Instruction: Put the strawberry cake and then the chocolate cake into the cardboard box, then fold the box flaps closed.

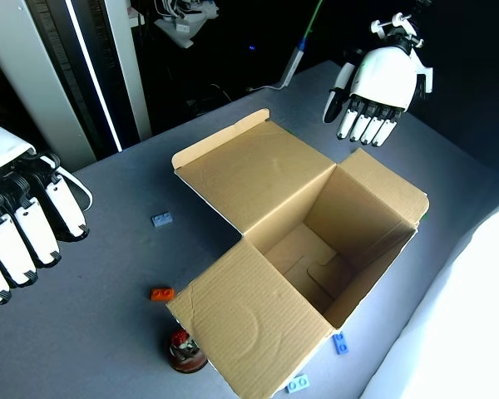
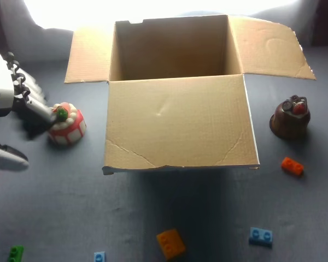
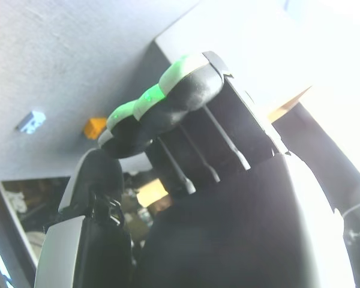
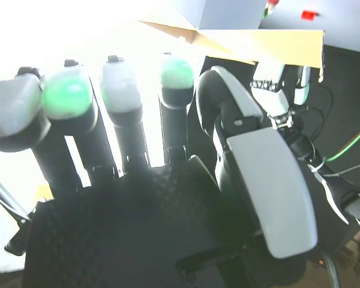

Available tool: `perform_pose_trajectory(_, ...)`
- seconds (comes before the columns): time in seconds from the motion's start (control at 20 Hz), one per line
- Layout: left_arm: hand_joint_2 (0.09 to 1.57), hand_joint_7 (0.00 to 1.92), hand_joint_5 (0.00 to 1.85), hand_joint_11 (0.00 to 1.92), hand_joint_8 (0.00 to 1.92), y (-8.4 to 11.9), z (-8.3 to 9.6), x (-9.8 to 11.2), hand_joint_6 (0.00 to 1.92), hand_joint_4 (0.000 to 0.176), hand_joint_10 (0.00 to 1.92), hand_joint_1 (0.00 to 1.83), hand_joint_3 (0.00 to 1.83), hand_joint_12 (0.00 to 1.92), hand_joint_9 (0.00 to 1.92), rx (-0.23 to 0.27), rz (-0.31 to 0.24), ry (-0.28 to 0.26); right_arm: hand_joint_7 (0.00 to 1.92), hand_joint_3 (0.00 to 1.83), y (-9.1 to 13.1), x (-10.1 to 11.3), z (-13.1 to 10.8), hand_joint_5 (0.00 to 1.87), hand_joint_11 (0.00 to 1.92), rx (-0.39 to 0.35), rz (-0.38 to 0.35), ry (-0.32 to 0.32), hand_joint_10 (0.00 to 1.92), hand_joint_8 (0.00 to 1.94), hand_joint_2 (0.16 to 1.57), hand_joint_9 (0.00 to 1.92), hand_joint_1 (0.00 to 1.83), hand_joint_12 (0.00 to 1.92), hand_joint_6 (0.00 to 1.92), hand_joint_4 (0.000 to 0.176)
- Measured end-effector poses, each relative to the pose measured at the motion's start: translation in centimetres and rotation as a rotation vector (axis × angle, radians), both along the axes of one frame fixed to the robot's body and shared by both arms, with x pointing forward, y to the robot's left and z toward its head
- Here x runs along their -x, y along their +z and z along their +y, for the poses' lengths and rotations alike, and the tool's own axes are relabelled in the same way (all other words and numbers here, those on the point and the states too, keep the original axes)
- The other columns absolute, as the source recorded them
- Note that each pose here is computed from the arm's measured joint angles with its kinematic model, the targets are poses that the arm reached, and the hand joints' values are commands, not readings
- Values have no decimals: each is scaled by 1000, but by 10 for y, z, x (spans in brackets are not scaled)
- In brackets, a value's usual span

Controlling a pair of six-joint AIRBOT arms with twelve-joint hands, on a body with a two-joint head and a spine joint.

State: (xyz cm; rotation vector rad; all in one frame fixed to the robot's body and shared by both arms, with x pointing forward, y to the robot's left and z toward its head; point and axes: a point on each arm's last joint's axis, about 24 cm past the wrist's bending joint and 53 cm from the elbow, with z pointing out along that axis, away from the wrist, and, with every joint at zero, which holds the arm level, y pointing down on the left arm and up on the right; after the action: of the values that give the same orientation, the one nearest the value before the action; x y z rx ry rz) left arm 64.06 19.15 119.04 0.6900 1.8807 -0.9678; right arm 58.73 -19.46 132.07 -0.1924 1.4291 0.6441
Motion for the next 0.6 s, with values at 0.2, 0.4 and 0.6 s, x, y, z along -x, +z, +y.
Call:
perform_pose_trajectory(0.2, 1216, 116, 136, 0, 1, -1, -1, 1, 4, 31, 5, 196, 2, 589, 123, -2, 0, -6, 149, 2, 2, 0, 0, 180, 0, -3, -7, 1, 2, 0, 1155, 114, 35, 387, 5, 0)
perform_pose_trajectory(0.4, 1208, 99, 140, 0, 1, -8, -12, 6, 3, 28, 0, 165, 0, 440, 84, -24, 0, -26, 169, 2, 0, 0, 0, 193, 0, -6, 1, -1, 3, 2, 1161, 110, 31, 382, 4, 0)
perform_pose_trajectory(0.6, 1155, 88, 123, 0, 0, -12, -20, 7, 0, 27, 0, 196, 0, 455, 73, -35, 1, -32, 168, 0, -3, -6, -9, 188, 0, -75, 57, -31, 5, 3, 1132, 108, 97, 318, 2, 0)
